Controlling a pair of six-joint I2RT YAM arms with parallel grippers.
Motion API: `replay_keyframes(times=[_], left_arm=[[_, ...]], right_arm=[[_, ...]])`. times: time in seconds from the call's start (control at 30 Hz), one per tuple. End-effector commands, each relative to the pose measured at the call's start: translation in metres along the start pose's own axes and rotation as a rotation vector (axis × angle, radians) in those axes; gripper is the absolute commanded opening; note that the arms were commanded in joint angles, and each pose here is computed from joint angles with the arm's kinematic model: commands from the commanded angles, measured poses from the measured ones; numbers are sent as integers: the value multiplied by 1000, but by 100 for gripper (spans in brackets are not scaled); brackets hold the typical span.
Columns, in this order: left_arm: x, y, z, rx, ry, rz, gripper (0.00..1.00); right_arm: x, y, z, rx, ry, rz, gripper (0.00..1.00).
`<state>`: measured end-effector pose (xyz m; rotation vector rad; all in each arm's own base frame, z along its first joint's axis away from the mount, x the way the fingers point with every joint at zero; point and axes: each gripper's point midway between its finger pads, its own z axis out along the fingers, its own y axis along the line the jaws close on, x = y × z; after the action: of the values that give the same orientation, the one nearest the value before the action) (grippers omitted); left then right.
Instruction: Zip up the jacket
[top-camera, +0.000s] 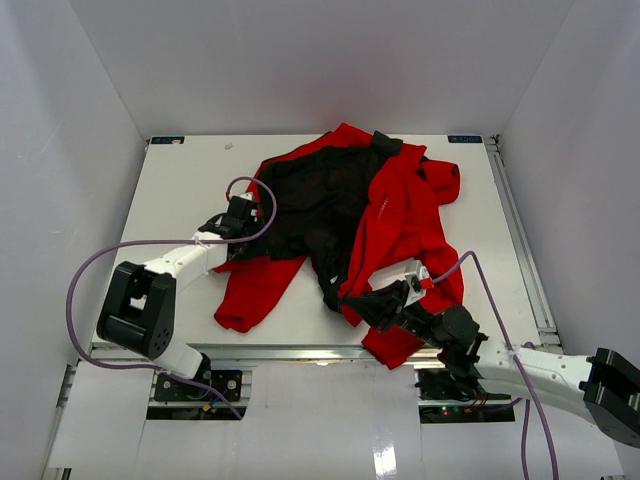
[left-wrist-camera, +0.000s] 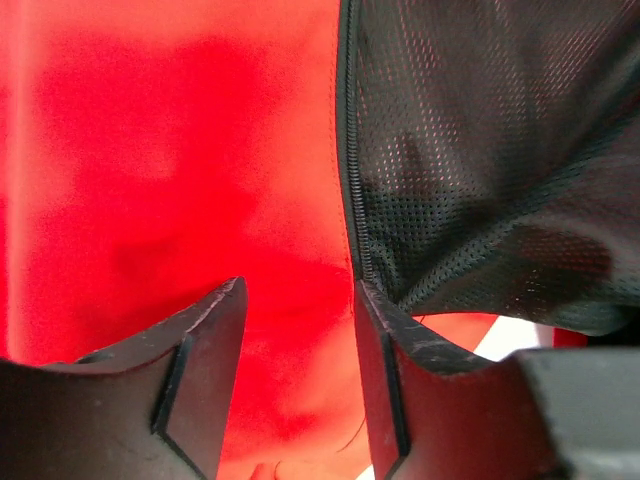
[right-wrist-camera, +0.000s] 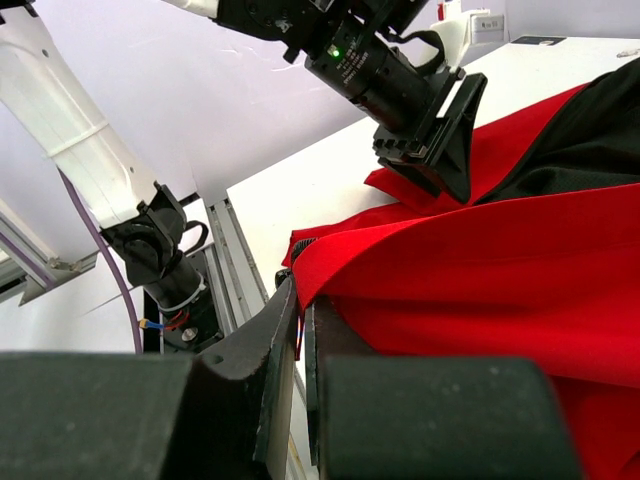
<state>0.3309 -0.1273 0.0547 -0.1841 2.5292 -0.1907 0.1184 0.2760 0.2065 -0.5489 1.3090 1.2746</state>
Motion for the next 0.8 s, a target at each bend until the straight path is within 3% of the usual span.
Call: replay_keyframes(times=[0.0,0.17,0.33,0.57,0.77], left_arm=[[22,-1,18,16,71,-20,56],[37,5,40,-22,131,-19,53],[32,16,37,-88,102,-42,1],[-7,-3,-9,35,-62,-59,0],[-6,-13,-17,106,-62,-37,1]], right_arm=[[73,-25,-51,64,148,12,8],[73,-26,-51,69,147,17,8],[73,-26,-51,74,154,17,8],[76,-27,-49,81,173,20,8],[77,-28,-49,85,181,24,8]])
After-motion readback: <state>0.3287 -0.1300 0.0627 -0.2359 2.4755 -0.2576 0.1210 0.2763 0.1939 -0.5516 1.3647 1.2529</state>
